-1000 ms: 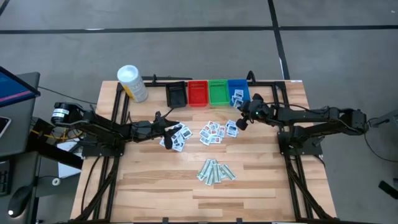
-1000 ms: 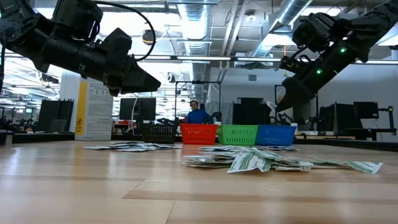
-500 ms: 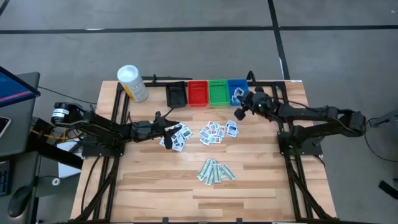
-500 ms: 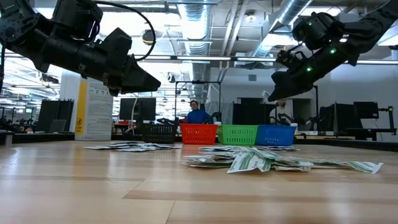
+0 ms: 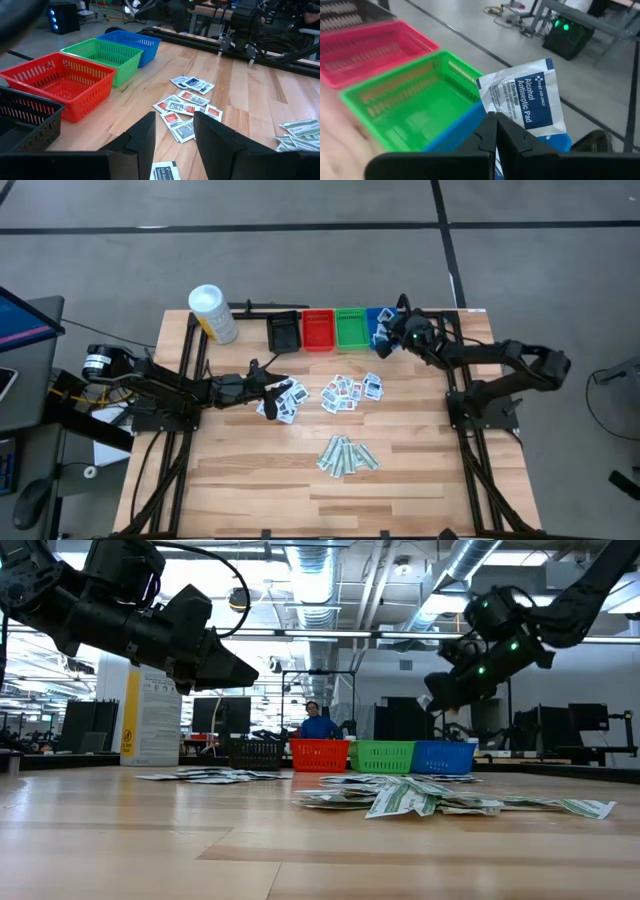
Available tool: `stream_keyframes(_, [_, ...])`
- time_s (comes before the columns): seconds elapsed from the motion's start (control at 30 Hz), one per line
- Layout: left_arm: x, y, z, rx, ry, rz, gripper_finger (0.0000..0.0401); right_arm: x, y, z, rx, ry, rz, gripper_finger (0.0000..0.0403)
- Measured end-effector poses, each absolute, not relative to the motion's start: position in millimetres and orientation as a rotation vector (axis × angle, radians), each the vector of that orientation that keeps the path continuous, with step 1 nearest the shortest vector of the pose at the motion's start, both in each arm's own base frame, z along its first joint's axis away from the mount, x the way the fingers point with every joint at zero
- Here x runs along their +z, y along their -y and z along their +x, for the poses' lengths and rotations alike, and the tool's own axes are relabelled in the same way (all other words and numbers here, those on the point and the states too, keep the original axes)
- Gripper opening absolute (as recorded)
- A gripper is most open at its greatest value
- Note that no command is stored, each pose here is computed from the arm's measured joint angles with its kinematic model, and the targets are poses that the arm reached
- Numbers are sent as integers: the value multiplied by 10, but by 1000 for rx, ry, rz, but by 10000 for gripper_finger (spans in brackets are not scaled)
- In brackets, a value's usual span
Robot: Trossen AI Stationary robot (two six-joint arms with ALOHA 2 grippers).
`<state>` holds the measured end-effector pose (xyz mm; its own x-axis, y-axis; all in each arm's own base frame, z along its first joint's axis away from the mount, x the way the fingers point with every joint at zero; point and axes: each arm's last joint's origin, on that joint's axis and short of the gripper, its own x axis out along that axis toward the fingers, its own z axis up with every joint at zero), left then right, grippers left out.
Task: Pick & Place First Aid Supplies
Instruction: Put the blue alcohol pad into the blue bin
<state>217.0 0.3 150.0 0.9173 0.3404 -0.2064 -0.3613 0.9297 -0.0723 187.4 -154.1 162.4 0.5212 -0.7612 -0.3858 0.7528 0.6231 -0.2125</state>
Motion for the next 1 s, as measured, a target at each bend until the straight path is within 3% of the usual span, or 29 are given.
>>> stream_keyframes(0.37, [1500,-4,2170,362,-193,-110,134,1393,1672,1896,-944,-518,51,5])
stream_keyframes(0.73, [1500,-3,2170,362,-192,-110,134,1382,1641,1920,-927,-543,54,75])
stream_keyframes(1.0, [1500,-3,2170,361,-192,-110,134,1496,1532,1981,-871,-516,-12,87])
